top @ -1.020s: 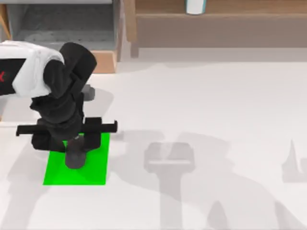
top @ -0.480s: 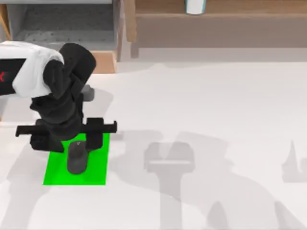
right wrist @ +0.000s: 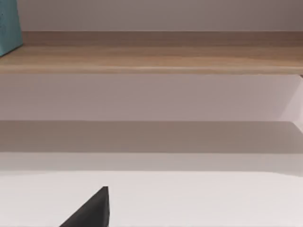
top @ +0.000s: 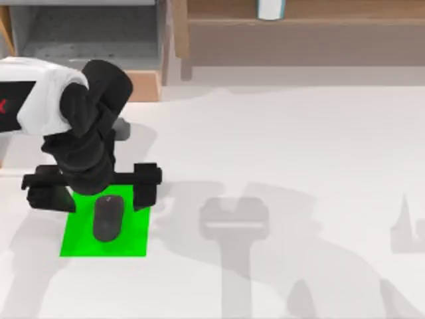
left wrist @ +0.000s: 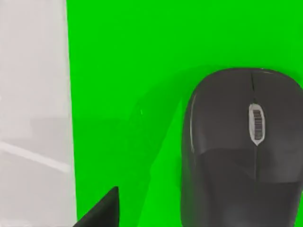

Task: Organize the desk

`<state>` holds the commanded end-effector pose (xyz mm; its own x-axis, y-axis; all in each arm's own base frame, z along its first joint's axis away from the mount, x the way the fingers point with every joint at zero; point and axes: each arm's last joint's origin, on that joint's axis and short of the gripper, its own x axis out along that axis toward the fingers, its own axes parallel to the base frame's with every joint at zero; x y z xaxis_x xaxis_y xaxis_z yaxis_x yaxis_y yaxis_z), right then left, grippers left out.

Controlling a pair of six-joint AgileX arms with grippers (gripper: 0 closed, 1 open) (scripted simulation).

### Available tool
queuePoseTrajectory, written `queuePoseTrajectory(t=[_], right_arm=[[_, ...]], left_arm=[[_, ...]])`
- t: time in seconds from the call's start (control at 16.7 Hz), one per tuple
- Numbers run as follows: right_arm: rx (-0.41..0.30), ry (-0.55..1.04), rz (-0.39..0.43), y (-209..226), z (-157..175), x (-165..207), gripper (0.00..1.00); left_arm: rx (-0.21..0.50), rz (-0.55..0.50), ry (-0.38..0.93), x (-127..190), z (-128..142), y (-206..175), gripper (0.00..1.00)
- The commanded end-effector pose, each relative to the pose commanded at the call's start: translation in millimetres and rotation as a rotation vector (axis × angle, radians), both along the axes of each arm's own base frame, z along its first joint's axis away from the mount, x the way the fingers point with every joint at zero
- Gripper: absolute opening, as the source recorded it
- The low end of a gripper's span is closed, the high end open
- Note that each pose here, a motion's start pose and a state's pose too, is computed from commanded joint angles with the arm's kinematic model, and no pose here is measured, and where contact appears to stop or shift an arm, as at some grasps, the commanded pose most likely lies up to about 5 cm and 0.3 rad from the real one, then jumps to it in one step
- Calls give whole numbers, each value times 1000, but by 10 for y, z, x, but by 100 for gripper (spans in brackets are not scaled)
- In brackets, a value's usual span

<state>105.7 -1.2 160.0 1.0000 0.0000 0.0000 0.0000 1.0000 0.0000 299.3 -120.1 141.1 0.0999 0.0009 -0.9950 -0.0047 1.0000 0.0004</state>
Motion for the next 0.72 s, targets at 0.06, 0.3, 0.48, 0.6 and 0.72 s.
queuePoseTrajectory(t=[0.06,0.3,0.48,0.6,0.72], right_arm=[[0,0,0,0,0,0,100],[0,0,0,0,0,0,100],[0,0,0,0,0,0,100],[0,0,0,0,0,0,100],[0,0,0,0,0,0,100]], left_arm=[[0,0,0,0,0,0,100],[-1,-2,-1,-2,3,-5,100],[-72,-70,-39,0,27,-27,100],[-163,-164,-100,10,46,-31,100],[-265,-279,-195,34,46,5,100]])
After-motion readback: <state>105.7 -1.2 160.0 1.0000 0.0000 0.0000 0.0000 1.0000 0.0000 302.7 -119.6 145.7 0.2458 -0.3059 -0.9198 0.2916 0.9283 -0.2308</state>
